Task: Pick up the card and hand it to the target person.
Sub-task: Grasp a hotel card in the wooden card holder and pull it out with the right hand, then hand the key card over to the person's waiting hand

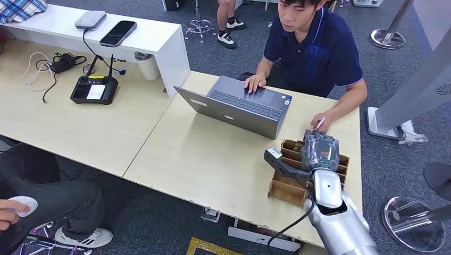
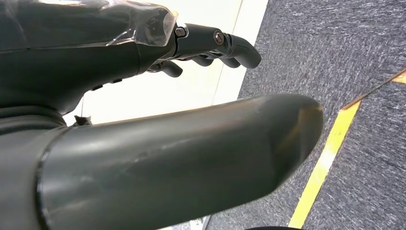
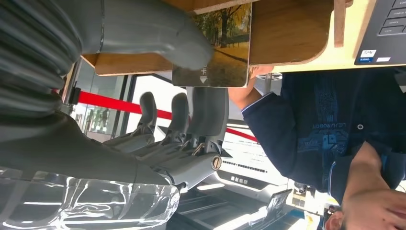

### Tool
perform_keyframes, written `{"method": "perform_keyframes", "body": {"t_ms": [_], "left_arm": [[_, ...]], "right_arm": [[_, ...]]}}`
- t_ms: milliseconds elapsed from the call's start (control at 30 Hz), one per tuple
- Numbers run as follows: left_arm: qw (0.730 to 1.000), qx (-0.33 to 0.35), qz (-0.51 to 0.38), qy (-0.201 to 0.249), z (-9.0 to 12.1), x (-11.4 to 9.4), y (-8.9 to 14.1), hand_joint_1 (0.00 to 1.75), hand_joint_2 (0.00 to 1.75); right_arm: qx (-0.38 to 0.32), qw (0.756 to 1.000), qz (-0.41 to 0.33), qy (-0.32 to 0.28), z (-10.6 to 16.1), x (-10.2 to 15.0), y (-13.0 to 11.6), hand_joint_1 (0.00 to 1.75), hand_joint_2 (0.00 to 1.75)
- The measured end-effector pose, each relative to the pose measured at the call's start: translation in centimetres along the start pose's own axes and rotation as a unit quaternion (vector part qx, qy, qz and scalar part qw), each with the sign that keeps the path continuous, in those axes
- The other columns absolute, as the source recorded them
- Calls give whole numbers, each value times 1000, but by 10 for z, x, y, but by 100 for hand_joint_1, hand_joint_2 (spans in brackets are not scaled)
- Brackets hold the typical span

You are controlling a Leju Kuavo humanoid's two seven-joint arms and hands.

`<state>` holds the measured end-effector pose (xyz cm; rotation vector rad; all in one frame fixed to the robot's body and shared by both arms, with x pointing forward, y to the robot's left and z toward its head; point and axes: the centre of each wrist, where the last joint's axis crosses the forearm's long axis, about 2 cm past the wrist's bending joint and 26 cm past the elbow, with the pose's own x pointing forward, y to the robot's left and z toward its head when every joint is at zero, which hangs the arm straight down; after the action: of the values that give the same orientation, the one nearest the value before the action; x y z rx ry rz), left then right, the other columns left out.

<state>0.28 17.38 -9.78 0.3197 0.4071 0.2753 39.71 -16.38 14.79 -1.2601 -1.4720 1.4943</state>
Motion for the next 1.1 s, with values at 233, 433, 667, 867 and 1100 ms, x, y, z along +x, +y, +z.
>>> {"method": "perform_keyframes", "body": {"t_ms": [233,433,667,867,1100], "left_arm": [[1000,5,1,-7,0,0,0,0,0],[1000,10,3,-14,0,0,1,0,0],[1000,11,1,-17,0,1,1,0,0],[1000,11,0,-19,0,1,1,0,0],[1000,13,-4,-24,0,1,1,0,0]], "right_arm": [[-4,1000,-4,-1,2,2,0,162,175],[-28,1000,-12,-4,6,7,-2,169,175],[-74,997,-28,-9,6,8,-14,168,175],[-142,989,-45,-15,5,6,-36,165,175],[-204,977,-53,-9,-5,-9,-73,167,175]]}}
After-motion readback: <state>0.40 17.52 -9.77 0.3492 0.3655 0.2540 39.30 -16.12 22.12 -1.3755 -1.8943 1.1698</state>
